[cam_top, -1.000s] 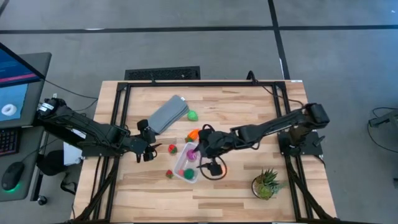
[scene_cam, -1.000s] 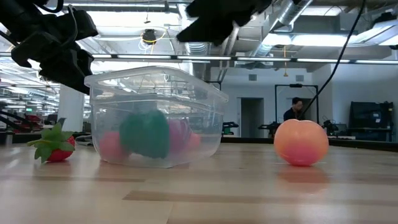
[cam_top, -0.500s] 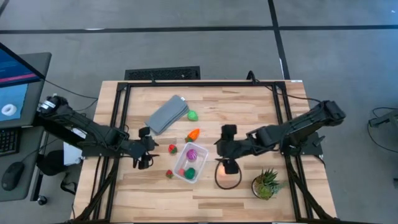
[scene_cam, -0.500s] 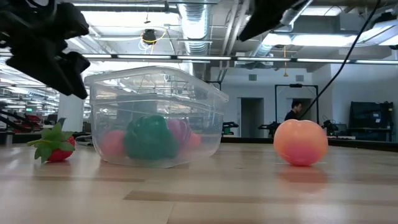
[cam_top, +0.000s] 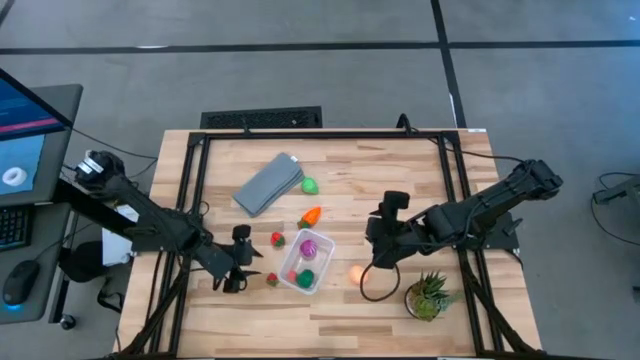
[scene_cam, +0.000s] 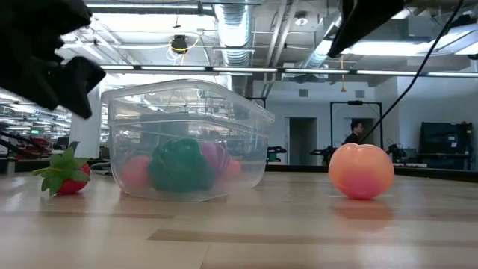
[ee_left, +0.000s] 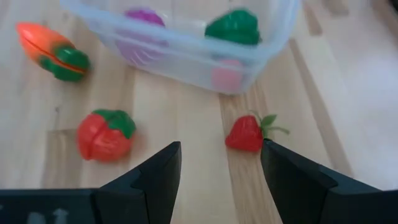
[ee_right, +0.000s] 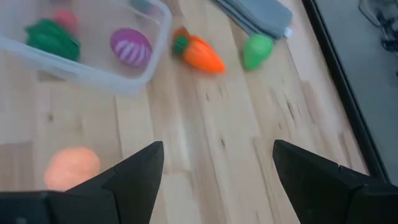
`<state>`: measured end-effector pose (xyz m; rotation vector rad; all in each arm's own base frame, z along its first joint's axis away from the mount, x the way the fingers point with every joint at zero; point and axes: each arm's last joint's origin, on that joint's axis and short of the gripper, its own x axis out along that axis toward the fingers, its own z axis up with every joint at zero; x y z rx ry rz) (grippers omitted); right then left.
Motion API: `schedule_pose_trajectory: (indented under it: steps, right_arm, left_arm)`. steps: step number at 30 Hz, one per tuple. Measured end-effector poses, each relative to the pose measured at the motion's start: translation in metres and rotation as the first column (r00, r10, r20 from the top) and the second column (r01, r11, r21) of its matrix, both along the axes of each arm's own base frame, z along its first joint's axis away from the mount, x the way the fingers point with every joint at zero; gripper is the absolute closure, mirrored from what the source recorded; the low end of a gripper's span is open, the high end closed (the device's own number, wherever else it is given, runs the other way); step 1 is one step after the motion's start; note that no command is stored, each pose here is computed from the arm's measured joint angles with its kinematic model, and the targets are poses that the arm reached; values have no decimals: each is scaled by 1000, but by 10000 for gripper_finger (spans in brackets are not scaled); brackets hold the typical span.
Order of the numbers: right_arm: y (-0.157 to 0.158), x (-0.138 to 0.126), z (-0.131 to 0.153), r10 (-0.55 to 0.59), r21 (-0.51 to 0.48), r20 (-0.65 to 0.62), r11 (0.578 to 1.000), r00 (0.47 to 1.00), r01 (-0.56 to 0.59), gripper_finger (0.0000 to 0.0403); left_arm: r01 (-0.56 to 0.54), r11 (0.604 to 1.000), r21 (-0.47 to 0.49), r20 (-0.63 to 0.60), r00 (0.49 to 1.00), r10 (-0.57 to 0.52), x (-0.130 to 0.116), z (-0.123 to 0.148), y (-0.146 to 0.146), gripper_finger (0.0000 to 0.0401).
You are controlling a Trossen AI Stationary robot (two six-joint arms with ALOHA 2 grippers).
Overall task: Pick and placing Produce into tupperware
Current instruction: Put the bottom red strawberry into the transparent bin
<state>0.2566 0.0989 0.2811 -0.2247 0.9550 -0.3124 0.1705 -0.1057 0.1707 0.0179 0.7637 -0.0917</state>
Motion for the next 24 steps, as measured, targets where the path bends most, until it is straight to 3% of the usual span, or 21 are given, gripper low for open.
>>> schedule_pose_trajectory:
  steps: [12,17,24]
  right_arm:
    - [-8,-15,-5,-132,-56,-96,990,987,127,79]
    - [-12,-24,-7,-203,-77,-142,978,969,194,79]
    - [-12,-24,-7,-209,-77,-144,977,967,200,79]
  left_arm:
    - [4,1000,25,-47,999,-3,17,-38,-22,191]
    - [8,999,31,-51,999,-6,15,-41,-26,191]
    - [-20,999,46,-15,1000,21,18,-36,-27,177]
